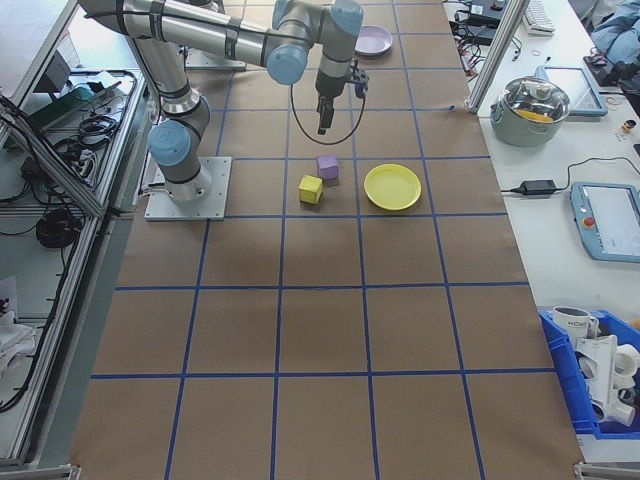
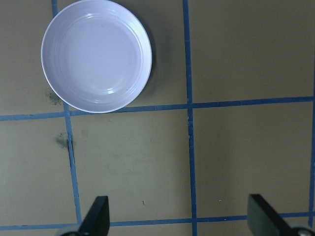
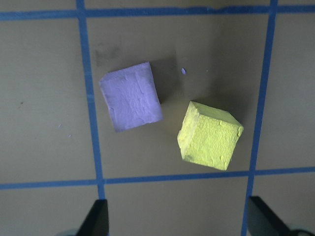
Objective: Sort blocks by color into plates
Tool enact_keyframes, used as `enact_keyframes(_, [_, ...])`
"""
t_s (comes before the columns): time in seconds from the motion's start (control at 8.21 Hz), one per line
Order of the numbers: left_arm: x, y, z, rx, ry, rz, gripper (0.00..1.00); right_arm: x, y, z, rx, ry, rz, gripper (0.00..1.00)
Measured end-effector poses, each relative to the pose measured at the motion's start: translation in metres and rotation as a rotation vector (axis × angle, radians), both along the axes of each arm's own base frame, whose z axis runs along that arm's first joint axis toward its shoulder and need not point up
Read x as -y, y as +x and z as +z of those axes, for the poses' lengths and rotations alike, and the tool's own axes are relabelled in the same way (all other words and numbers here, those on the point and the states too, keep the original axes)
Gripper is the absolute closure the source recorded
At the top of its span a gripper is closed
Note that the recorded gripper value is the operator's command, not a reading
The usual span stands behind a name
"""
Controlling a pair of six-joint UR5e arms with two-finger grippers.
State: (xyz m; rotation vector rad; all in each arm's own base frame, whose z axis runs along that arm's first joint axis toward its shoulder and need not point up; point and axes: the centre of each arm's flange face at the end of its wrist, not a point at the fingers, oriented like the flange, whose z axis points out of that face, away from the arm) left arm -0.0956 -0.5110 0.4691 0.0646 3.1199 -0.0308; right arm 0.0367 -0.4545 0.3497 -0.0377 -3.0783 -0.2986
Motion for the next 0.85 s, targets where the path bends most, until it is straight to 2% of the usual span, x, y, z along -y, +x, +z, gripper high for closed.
enact_keyframes(0.24, [0.0,0.001,0.0,0.0,0.001,0.001,0.0,-0.012,-0.025,-0.078,-0.012,0.04,-0.035,0.01])
enact_keyframes(0.37, [0.0,0.001,0.0,0.0,0.0,0.002,0.0,-0.014,-0.031,-0.099,-0.027,0.048,-0.038,0.04])
enact_keyframes(0.85, [0.0,0.001,0.001,-0.003,-0.007,0.002,0.0,-0.014,-0.041,-0.124,-0.037,0.065,-0.006,0.1])
